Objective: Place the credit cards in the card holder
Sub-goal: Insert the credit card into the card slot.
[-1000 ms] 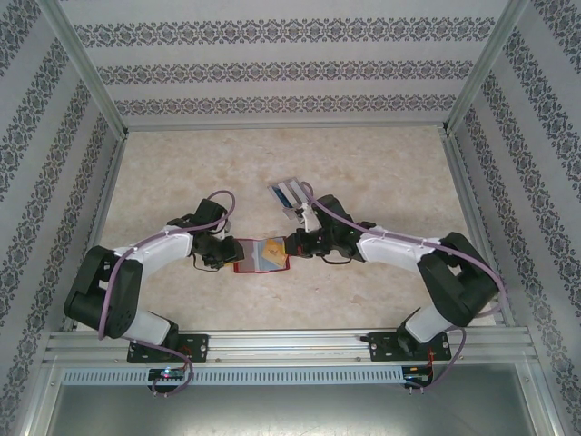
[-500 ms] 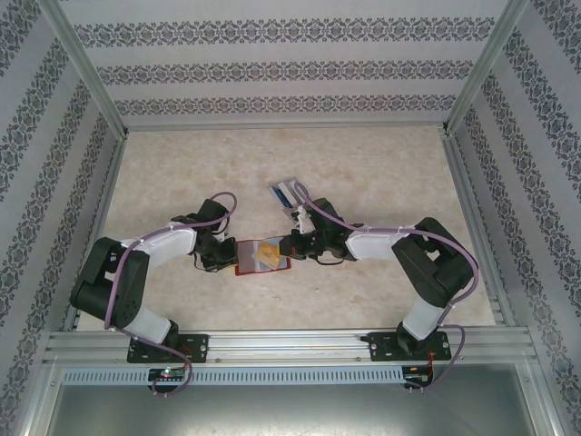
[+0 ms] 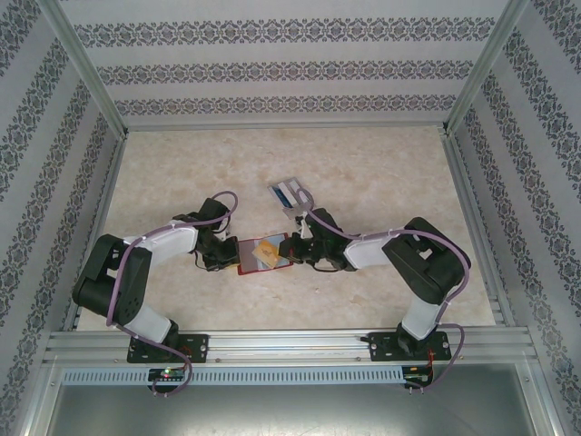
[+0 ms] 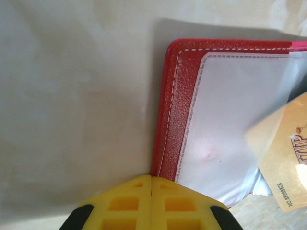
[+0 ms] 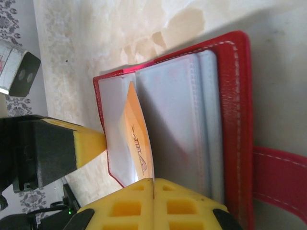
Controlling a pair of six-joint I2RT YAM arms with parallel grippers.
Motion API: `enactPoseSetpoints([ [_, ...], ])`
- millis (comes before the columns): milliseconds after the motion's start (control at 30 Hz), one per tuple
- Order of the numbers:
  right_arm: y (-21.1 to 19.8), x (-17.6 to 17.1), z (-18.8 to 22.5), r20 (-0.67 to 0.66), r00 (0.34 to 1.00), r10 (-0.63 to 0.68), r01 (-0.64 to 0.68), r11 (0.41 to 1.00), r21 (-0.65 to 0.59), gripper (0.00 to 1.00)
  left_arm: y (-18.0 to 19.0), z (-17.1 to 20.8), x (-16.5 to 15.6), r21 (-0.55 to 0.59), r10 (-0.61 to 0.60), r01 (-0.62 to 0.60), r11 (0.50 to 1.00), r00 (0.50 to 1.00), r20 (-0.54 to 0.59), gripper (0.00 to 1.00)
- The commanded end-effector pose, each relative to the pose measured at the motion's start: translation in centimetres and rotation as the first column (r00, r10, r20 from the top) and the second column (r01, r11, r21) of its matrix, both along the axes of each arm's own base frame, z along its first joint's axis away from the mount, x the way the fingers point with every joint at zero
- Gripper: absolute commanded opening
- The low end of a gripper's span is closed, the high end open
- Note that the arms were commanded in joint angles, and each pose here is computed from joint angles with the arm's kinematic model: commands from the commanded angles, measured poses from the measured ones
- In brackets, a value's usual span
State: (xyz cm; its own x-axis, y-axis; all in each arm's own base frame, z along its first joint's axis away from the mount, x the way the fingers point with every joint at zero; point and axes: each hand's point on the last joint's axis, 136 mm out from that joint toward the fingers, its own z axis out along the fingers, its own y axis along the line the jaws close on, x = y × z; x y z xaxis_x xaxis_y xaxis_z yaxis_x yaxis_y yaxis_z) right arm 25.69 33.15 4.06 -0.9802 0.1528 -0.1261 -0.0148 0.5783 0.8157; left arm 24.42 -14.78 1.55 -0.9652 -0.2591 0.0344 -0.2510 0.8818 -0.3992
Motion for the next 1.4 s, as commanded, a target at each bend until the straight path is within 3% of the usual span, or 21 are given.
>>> enactPoseSetpoints([
  [0,0.4,0.8,-0.4,0.028,0.997,-0.079,0.079,0.997,-0.007,0.01,-0.3,-1.3,-1.0,-0.006,-0.005,0.005,1.0,0.999,-0.051,0.0],
  [667,1.0,-0.2,-1.8,0.099,0.972,-0.213,0.222,0.972,-0.081,0.03,-0.9,-1.7,-1.7,-0.071,0.049,-0.054,0.996,0.997,-0.061,0.0],
  [733,1.0,-0.4,-1.9,0.118,0.966,-0.23,0.242,0.966,-0.093,0.13,-1.1,-1.9,-1.8,-0.083,0.056,-0.062,0.995,0.996,-0.072,0.0],
  [800,1.3,-0.6,-2.1,0.121,0.968,-0.22,0.232,0.967,-0.105,0.15,-1.2,-2.0,-2.1,-0.097,0.066,-0.073,0.993,0.995,-0.078,0.0],
  [1133,1.8,-2.3,-2.6,0.095,0.98,-0.172,0.184,0.974,-0.135,0.14,-1.3,-2.5,-2.5,-0.118,0.104,-0.115,0.986,0.991,-0.089,0.0],
  [1367,-0.1,-1.5,-2.6,0.139,0.956,-0.259,0.28,0.947,-0.158,0.08,-1.6,-2.7,-2.7,-0.129,0.111,-0.123,0.984,0.989,-0.102,0.0],
])
